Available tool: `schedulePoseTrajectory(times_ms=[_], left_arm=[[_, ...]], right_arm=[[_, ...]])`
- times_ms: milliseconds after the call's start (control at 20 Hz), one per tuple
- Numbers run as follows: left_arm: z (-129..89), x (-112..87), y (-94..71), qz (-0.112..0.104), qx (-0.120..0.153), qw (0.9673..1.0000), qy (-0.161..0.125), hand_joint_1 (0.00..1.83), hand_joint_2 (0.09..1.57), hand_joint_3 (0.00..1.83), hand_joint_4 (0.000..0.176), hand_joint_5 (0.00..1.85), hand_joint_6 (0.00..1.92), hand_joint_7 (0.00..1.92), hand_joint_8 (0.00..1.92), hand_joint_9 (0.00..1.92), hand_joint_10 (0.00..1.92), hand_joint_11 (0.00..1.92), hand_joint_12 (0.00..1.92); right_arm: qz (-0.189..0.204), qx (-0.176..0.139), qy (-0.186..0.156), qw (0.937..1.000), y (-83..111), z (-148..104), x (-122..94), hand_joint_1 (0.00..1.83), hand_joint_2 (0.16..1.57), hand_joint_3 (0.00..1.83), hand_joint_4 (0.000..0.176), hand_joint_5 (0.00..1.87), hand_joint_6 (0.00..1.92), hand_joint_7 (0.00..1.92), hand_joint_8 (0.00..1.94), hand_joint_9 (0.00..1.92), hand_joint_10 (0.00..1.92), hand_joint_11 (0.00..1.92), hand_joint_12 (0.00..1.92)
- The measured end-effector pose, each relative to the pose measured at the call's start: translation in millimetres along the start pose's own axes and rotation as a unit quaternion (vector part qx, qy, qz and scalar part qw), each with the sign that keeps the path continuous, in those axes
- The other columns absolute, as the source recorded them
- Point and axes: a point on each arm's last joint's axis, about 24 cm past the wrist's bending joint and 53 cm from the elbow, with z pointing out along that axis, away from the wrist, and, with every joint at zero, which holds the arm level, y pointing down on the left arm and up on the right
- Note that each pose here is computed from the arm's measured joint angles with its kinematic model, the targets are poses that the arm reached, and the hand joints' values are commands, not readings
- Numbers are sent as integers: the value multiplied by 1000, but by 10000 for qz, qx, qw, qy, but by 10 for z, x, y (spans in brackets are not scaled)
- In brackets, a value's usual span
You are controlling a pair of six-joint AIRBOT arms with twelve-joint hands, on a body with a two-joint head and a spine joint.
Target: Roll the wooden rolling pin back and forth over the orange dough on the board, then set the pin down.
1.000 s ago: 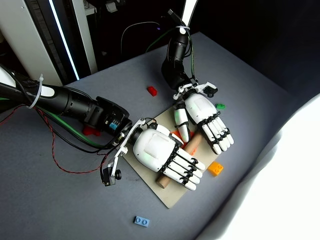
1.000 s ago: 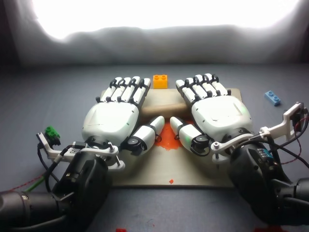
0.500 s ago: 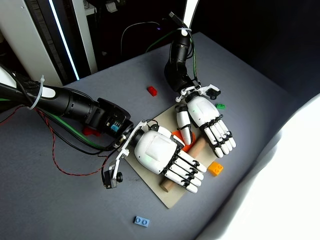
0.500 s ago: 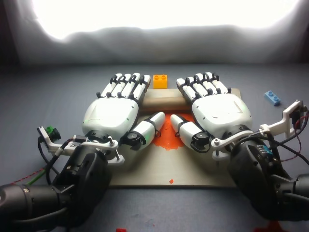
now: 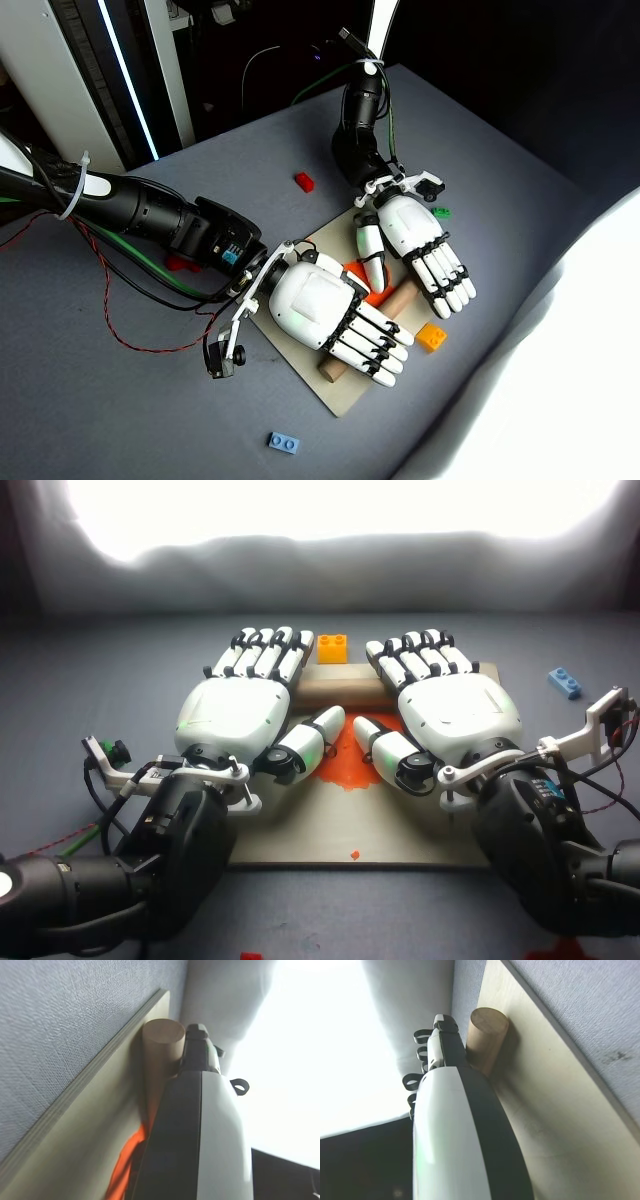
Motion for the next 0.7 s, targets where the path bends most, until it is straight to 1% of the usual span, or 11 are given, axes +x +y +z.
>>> schedulePoseTrajectory(times_ms=[200,350,400,450,500,550,600,650,700], left_arm=[[52,1,-10,-19,12,10000,19,0,1483,4,0,8,3,2,1,0,0,0,0],[79,0,-22,-17,20,10000,21,0,1483,2,0,77,15,91,8,51,11,16,15],[82,2,-25,-22,18,10000,28,0,1482,1,0,104,23,126,16,81,20,35,28],[82,3,-25,-21,19,10000,30,0,1482,1,0,104,23,126,16,81,20,35,28],[82,2,-25,-21,19,10000,28,0,1482,1,0,110,24,134,17,87,22,39,31],[82,2,-25,-21,19,10000,28,0,1482,1,0,110,24,134,17,87,22,39,31],[82,1,-26,-20,21,10000,26,0,1479,0,0,147,12,183,9,124,10,7,181],[85,-1,-30,-22,22,10000,24,0,1479,0,0,147,12,183,9,124,10,7,181],[85,0,-30,-21,24,10000,26,0,1482,1,0,174,9,219,6,148,8,0,285]], right_arm=[[2,-1,-8,10000,3,0,-2,0,1546,3,0,82,15,68,8,15,6,0,0],[-5,-2,-10,10000,4,0,-3,0,1538,0,0,152,42,163,41,100,40,23,11],[-11,-3,-17,10000,4,1,-6,0,1536,0,0,202,28,214,32,145,29,4,168],[-17,-10,-34,10000,11,4,-17,0,1536,0,0,202,28,214,32,145,29,4,168],[-19,-22,-57,10000,24,9,-31,0,1536,0,0,214,23,230,22,156,25,0,232],[-22,-23,-62,10000,25,9,-34,0,1536,0,0,214,23,230,22,156,25,0,232],[-22,-23,-64,10000,25,9,-35,0,1535,0,0,241,29,271,26,190,34,0,335],[-22,-23,-64,10000,25,9,-35,0,1535,0,0,241,29,271,26,190,34,0,335],[-22,-23,-66,10000,25,9,-36,0,1530,0,0,266,32,313,20,228,42,0,474]])
